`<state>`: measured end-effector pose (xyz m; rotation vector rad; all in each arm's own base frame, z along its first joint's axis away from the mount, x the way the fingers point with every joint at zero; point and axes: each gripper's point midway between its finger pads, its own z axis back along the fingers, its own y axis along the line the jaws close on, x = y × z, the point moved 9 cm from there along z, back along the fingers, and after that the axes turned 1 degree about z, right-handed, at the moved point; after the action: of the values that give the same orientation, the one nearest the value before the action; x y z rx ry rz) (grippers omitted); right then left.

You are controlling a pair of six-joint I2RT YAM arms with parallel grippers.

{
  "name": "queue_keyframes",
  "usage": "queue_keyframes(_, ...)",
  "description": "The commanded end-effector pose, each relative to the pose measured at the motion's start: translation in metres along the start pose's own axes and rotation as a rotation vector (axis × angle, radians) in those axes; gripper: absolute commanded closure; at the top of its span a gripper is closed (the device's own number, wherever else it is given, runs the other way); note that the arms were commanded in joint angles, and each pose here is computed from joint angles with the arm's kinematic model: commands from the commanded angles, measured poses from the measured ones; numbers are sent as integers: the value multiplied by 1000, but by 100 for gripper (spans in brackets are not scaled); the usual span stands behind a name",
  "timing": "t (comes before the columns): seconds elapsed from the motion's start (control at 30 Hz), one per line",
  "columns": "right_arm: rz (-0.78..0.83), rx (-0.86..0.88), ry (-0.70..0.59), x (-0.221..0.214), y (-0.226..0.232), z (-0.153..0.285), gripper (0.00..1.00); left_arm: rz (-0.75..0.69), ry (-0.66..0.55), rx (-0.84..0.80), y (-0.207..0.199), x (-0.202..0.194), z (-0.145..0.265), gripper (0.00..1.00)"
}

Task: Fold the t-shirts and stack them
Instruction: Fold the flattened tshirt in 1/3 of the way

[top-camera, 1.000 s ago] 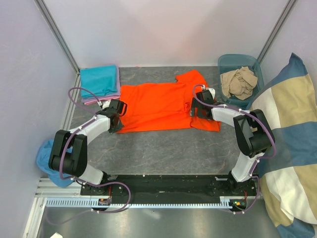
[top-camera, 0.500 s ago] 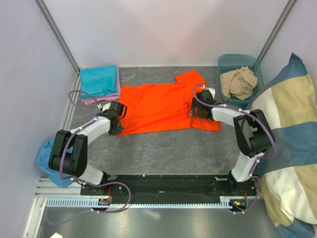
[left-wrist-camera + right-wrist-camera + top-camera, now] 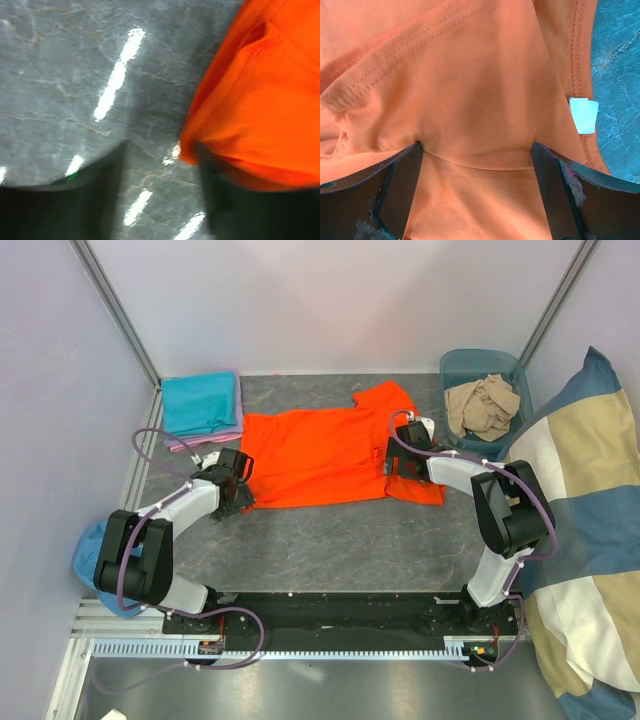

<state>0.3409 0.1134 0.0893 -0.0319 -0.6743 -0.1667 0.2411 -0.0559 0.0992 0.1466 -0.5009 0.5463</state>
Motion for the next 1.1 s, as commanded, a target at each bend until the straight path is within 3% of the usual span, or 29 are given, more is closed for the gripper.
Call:
queue_keyframes(0.0,9,-6,151,-30,-7,-3,2,52,-42,-11,4,11,19,0)
queue_keyframes(0.33,17,-19,79,-10,-15,34,2,101,-222,-106,0,54,73,0)
queue_keyframes(0.77,12,-21,-37,8,-33,97,2,58,-200,-136,-14,55,55,0)
queue_keyframes(1.07,-21,68,16,-14,-29,91,2,4,-145,-298,-56,47,43,0)
